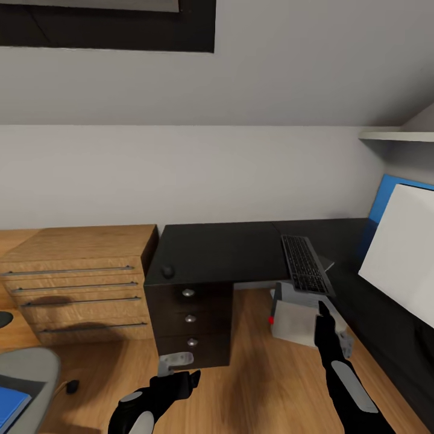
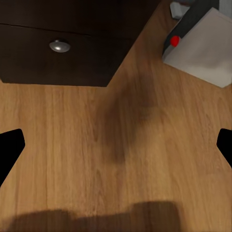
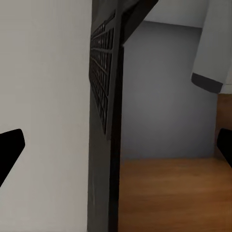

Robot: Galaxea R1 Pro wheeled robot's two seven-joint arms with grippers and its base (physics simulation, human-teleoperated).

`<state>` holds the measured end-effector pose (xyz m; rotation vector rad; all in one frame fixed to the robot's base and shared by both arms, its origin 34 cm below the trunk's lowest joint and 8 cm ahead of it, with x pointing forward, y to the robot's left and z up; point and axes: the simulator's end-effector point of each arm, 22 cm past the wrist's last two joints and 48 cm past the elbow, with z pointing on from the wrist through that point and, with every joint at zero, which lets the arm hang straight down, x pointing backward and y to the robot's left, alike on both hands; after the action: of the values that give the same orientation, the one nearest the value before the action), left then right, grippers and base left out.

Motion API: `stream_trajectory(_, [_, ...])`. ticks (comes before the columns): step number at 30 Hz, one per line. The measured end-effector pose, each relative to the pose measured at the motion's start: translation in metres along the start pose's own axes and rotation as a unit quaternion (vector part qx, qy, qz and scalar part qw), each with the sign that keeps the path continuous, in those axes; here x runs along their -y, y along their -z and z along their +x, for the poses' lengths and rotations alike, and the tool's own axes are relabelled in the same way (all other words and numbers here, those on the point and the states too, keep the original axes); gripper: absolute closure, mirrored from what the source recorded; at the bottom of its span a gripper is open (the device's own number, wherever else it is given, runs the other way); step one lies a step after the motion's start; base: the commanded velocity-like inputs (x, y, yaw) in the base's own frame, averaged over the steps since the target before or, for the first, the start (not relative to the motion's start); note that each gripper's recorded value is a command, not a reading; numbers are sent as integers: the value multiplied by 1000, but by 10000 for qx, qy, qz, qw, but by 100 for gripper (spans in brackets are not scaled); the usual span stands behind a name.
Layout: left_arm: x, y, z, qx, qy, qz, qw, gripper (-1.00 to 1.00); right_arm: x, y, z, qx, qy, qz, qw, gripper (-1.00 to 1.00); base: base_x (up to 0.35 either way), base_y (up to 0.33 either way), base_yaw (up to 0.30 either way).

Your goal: In the bedroom, organize the workspace by keeping the computer under the desk, ensuring the monitor is on the desk, placing the keyboard on the desk next to the monitor, placing the mouse on the desk next to the keyboard, moving the folder from the swivel chair onto the desk next to the mouse, stacking the notebook on top of the folder with the pen on top of the notebook, and positioning the swivel chair next to the desk.

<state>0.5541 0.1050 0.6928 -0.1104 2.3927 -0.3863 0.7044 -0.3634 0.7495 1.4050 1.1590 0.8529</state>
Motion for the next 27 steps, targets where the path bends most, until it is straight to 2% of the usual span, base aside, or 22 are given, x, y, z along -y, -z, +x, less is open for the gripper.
stream_trajectory(16, [11,-1,10,-99,-129,94,9998,-100,1,0,-1,7,-1,11,10000,-100,127,0,0])
stream_trajectory(27, [14,-1,15,-142,-203,131,9996,-100,1,0,-1,13,-4,16,10000,-100,23,0,0])
